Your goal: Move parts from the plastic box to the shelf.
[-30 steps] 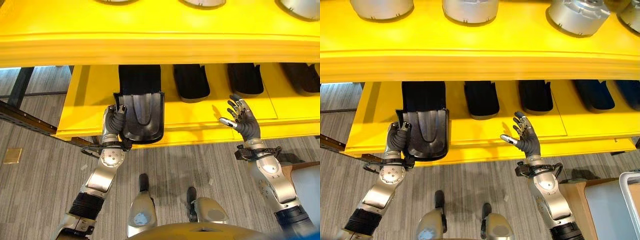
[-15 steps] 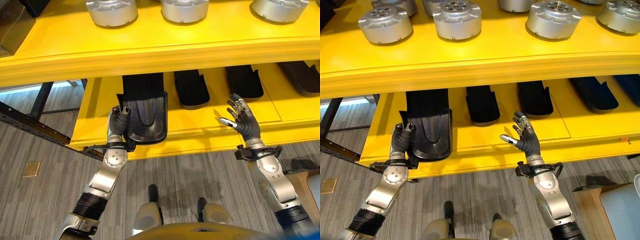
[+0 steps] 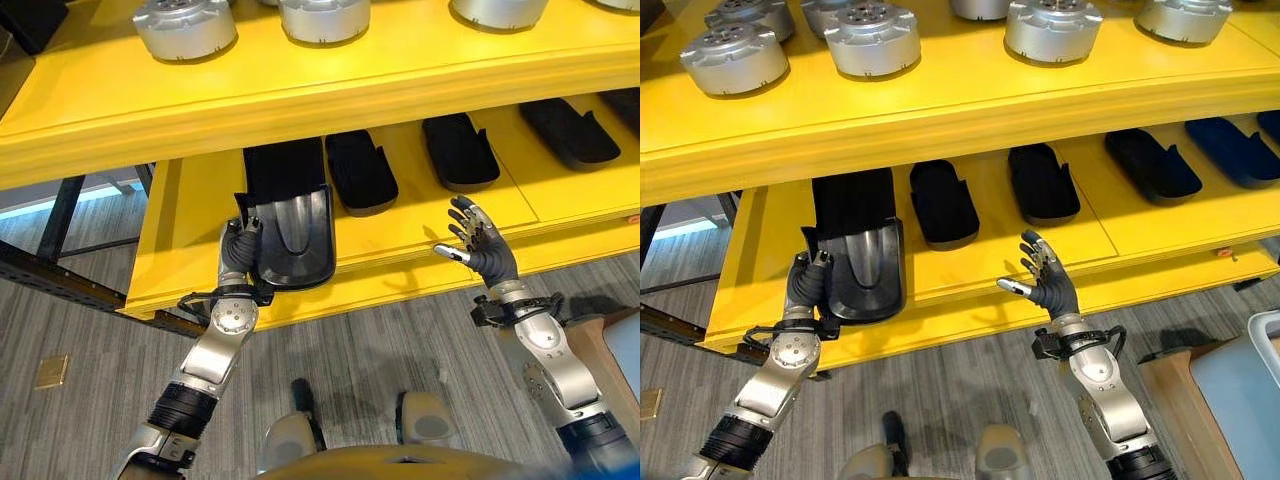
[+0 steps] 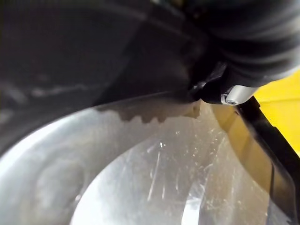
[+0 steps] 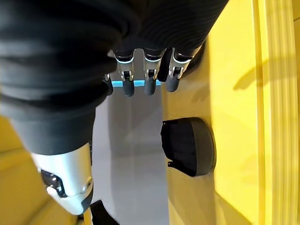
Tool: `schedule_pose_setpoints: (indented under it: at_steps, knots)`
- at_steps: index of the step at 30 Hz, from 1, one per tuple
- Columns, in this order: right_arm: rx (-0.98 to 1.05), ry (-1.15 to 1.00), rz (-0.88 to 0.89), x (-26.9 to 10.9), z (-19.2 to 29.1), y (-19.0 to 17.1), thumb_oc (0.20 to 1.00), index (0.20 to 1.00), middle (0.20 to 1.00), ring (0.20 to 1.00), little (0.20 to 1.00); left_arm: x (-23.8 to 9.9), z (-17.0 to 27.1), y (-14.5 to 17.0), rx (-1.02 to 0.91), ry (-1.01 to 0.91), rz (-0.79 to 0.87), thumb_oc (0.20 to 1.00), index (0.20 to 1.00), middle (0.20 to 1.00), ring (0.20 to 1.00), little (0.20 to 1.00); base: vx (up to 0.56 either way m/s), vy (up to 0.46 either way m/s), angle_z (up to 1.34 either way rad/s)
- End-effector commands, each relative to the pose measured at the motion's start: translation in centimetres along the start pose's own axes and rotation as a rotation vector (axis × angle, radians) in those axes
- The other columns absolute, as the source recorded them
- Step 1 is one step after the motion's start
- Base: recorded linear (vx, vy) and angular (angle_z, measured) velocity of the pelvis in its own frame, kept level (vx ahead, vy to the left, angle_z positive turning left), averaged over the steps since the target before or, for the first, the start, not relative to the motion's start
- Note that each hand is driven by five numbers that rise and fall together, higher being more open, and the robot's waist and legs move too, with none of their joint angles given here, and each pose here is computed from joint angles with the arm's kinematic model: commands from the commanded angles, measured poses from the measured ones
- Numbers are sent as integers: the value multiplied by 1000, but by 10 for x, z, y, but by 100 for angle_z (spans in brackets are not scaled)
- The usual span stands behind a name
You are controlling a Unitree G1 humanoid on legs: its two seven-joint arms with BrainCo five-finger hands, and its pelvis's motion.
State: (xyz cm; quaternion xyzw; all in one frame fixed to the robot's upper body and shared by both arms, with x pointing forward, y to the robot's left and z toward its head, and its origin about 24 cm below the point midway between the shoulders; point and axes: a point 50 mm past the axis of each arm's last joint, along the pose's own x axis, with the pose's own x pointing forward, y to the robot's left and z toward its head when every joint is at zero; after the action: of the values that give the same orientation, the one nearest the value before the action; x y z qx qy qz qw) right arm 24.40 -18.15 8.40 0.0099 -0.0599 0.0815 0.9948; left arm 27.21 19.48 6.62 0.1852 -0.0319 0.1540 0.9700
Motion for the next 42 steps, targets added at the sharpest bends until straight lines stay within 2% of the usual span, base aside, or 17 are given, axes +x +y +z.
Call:
schedule_pose_setpoints:
  at_steps: [1,10,20,24,29,33,37,42]
  knots:
    - [0,-200,-23,2,39,-4,1000,1000,1000,1000,1000,20,41,9,-86,-162,102,200,200,200,200,200,-59,65,-2]
    - [-48,-248,-34,5,52,-7,1000,1000,1000,1000,1000,25,54,7,-106,-189,175,200,200,200,200,200,-43,7,-3]
    - [-58,-269,29,14,58,-2,1000,1000,1000,1000,1000,41,59,16,-107,-183,309,200,200,200,200,200,-51,-1,-1]
    - [-76,-296,55,22,68,2,1000,1000,1000,1000,1000,62,64,29,-107,-167,430,200,200,200,200,200,-110,28,-4]
    - [-87,-308,64,27,72,2,1000,1000,1000,1000,1000,71,66,42,-72,-163,505,200,200,200,200,200,-83,27,-5]
    - [-95,-321,72,31,77,2,1000,1000,1000,1000,1000,83,64,64,-4,-150,591,200,200,200,200,200,-103,0,0]
    - [-99,-324,71,30,76,2,1000,1000,1000,1000,1000,88,57,81,44,-134,609,200,200,200,200,200,-51,-44,1]
    - [-115,-302,73,28,72,0,1000,1000,1000,1000,1000,80,42,83,43,-108,598,200,200,200,200,200,42,17,1]
